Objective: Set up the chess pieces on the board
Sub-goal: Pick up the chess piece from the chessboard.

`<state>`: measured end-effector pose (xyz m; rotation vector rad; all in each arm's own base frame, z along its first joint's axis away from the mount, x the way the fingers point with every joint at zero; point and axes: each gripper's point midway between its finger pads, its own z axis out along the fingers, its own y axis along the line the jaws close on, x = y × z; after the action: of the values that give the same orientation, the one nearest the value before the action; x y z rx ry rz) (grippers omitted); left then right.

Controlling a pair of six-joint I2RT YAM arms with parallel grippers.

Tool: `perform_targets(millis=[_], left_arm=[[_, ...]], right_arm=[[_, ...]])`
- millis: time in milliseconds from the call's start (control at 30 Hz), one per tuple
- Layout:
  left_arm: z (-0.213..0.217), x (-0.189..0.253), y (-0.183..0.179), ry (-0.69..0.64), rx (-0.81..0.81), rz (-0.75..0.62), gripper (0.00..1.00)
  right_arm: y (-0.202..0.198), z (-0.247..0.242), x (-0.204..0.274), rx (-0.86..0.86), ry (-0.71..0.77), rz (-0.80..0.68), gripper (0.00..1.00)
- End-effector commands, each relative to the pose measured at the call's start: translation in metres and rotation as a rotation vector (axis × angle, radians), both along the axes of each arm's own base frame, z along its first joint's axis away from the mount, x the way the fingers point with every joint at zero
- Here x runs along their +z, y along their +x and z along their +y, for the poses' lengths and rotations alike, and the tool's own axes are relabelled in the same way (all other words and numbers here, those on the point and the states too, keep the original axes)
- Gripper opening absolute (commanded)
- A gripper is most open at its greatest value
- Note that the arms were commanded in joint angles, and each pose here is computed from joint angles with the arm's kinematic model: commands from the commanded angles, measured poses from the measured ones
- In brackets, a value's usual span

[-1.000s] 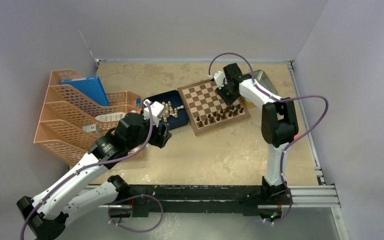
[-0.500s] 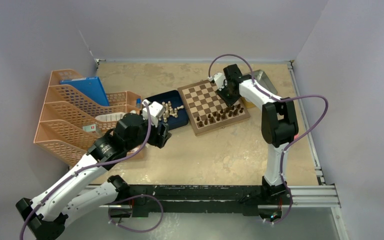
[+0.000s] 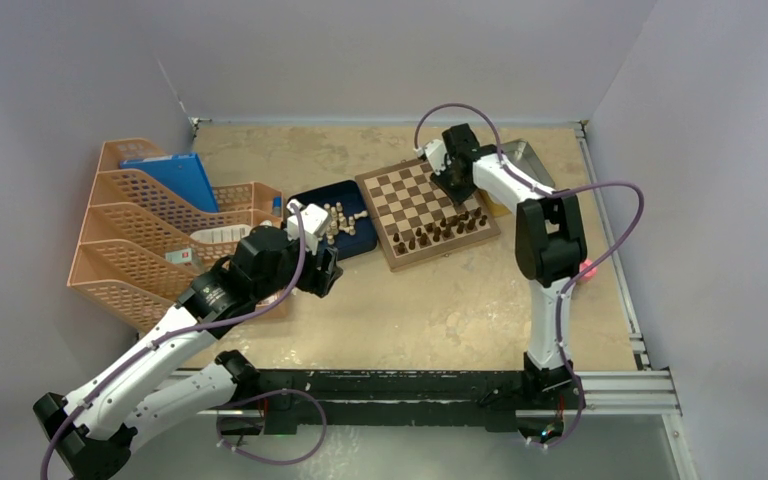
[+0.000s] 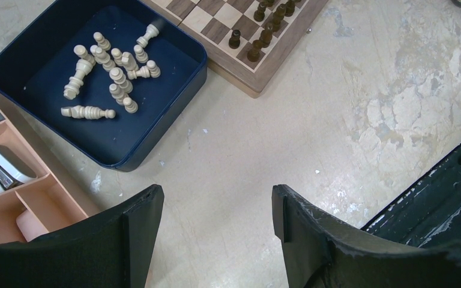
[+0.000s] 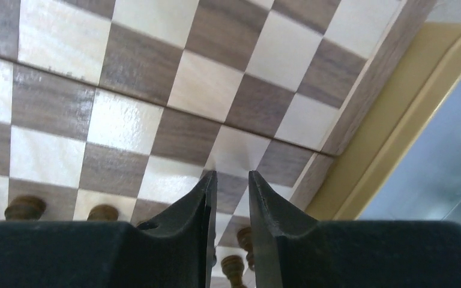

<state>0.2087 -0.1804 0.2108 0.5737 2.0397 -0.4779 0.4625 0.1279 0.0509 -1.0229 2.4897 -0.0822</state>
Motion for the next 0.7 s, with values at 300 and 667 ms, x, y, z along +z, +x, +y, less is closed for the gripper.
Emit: perform_targets(millis=[300,667], left_arm=[[-0.001,0.013,0.003,-0.027,0.002,-0.039,0.66],[-0.007,0.016,0.0,-0.046,-0.033,-0.039,0.66]], right_arm=[[0.013,-0.002,0.053,-0.09,0.032,-0.106,0.3],[-0.017,-0.005,0.061,-0.094,0.053,-0.095,0.31]])
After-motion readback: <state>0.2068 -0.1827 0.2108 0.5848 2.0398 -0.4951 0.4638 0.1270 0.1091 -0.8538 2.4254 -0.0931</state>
